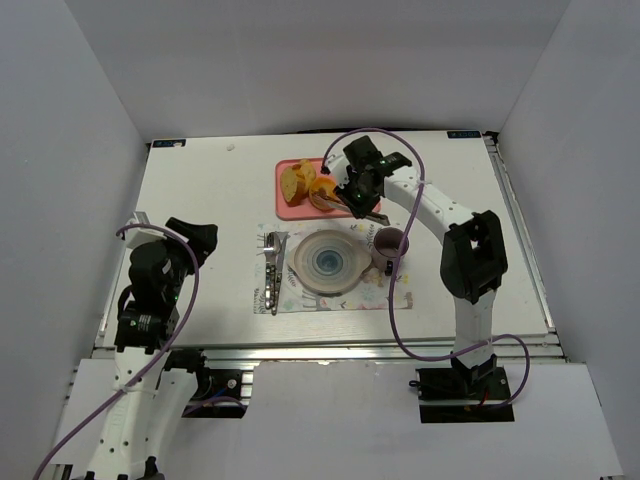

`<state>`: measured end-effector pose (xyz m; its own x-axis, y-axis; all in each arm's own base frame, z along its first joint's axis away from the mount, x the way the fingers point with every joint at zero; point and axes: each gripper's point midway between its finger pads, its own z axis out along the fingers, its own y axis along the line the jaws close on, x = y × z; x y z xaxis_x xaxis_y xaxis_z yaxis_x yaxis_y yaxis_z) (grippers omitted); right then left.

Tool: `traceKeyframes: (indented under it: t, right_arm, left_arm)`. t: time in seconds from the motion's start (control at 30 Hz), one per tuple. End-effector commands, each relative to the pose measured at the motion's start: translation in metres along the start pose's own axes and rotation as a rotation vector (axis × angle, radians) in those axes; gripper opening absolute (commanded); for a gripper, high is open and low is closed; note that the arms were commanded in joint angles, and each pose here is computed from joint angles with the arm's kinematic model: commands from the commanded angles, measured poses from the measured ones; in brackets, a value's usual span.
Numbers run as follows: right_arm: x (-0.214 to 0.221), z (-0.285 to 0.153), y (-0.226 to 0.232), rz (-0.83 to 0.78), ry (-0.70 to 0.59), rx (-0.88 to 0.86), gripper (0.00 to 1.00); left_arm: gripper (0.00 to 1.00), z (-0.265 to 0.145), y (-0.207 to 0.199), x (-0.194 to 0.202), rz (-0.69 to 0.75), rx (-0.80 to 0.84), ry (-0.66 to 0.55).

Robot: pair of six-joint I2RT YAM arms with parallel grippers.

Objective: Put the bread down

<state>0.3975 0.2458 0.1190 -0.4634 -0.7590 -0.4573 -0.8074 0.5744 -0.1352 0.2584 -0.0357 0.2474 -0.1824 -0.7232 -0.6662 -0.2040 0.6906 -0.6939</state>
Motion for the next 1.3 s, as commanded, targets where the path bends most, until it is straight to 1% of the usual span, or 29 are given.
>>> traceKeyframes:
  t: [0.0,0.07,0.13,0.2,0.37,0.5,0.63,0.7,0.73,0.77,0.83,0.87,0.97,1.1,1.13,1.2,1.27]
  right_arm:
    - [-0.003,-0.009,-0.005,-0.012,0.003,0.036,0.16]
    - [-0.005,-0.011,-0.004,-0.011,-0.005,0.028,0.15]
    - [-0.010,-0.018,-0.004,-0.006,-0.033,0.021,0.12]
    - [-0.022,-0.030,-0.007,0.006,-0.086,0.016,0.09]
    - [-0.047,-0.064,-0.014,0.013,-0.211,0.008,0.06]
    - [-0.051,-0.087,-0.011,0.016,-0.267,-0.009,0.05]
    - [-0.040,-0.102,0.008,0.001,-0.282,-0.070,0.05]
    - [-0.024,-0.107,0.024,-0.006,-0.264,-0.123,0.05]
    - [-0.009,-0.101,0.040,-0.005,-0.240,-0.191,0.05]
    - [-0.003,-0.110,0.049,-0.011,-0.251,-0.216,0.05]
    - [0.015,-0.110,0.067,-0.005,-0.227,-0.283,0.04]
    - [0.032,-0.107,0.076,0.004,-0.198,-0.303,0.04]
    - [0.057,-0.103,0.090,0.012,-0.161,-0.342,0.04]
    - [0.073,-0.102,0.106,0.017,-0.131,-0.407,0.05]
    - [0.077,-0.101,0.108,0.016,-0.120,-0.413,0.06]
    - [0.082,-0.096,0.108,0.023,-0.101,-0.413,0.11]
    - [0.082,-0.095,0.107,0.022,-0.102,-0.408,0.20]
  left_arm:
    - [0.84,-0.003,0.004,-0.001,-0.001,-0.014,-0.010]
    - [0.84,-0.003,0.003,-0.002,-0.001,-0.012,-0.012]
    - [0.84,-0.003,0.002,-0.003,-0.001,-0.009,-0.014]
    - [0.84,-0.003,0.001,-0.003,-0.001,-0.008,-0.015]
    - [0.84,-0.003,0.000,-0.005,-0.002,-0.007,-0.018]
    - [0.84,-0.003,-0.002,-0.006,-0.005,-0.003,-0.020]
    - [0.84,-0.004,-0.002,-0.006,-0.009,-0.004,-0.023]
    - [0.84,-0.003,-0.001,-0.006,-0.008,-0.005,-0.020]
    - [0.84,-0.004,-0.001,-0.006,-0.008,-0.004,-0.021]
    - [0.84,-0.004,-0.002,-0.006,-0.008,-0.001,-0.020]
    - [0.84,-0.003,-0.002,-0.006,-0.009,0.000,-0.022]
    - [0.84,-0.003,-0.003,-0.006,-0.008,0.002,-0.022]
    - [0.84,-0.002,-0.003,-0.005,-0.008,0.004,-0.020]
    - [0.84,0.000,-0.003,-0.004,-0.007,0.006,-0.015]
    - [0.84,-0.001,-0.003,-0.004,-0.006,0.008,-0.015]
    - [0.84,0.000,-0.003,-0.004,-0.005,0.005,-0.014]
    - [0.84,-0.001,-0.003,-0.005,-0.006,0.005,-0.016]
